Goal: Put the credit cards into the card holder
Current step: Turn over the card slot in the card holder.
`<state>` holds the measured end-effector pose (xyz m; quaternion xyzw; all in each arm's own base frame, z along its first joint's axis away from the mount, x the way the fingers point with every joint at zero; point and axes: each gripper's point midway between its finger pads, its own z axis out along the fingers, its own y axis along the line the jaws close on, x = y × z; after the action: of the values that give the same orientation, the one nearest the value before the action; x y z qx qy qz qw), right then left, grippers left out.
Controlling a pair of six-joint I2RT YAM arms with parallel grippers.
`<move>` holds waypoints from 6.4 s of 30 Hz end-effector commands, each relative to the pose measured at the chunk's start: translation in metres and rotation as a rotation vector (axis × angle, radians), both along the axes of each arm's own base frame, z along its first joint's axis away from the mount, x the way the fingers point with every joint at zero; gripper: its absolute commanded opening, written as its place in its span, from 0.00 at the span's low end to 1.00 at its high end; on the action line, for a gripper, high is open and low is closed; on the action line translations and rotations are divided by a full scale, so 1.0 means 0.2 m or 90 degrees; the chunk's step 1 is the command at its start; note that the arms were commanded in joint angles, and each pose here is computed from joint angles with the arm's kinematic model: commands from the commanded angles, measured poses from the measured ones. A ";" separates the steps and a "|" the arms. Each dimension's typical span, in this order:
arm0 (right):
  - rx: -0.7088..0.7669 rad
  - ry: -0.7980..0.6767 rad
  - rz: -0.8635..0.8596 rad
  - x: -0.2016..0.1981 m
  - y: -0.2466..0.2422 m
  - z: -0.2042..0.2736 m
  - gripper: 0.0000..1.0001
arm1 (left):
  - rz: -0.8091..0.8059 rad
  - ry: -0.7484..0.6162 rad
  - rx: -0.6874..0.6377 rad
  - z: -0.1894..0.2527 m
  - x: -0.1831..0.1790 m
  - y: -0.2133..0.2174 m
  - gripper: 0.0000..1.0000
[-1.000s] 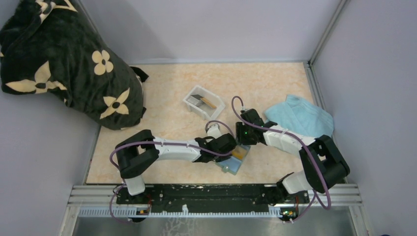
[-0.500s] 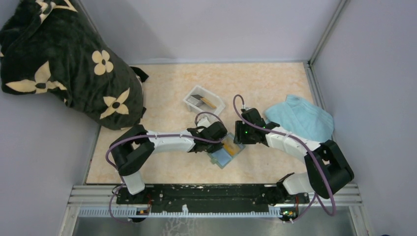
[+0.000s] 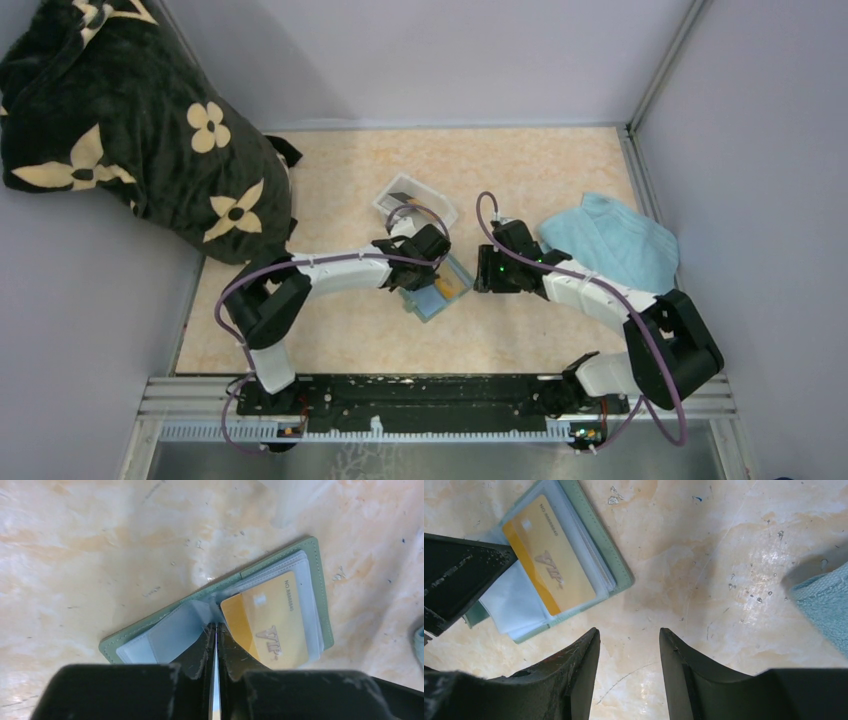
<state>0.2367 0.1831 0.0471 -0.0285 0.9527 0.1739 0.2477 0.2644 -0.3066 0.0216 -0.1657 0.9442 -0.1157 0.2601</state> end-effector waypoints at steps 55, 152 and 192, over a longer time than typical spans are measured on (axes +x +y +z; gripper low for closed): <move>0.061 -0.048 0.060 0.28 0.33 -0.10 0.26 | -0.110 -0.005 0.094 -0.01 -0.15 0.02 0.00; 0.117 0.002 0.111 0.01 0.44 -0.06 0.33 | 0.023 0.110 0.131 -0.09 -0.43 0.37 0.10; 0.276 -0.036 0.187 0.01 0.66 0.22 0.33 | 0.015 0.138 0.160 -0.13 -0.46 0.40 0.10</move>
<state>0.2245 0.2949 0.0474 -0.0999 0.9053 0.3582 0.2053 0.1907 -0.2456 0.0183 -0.1579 0.9636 -0.0237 0.2142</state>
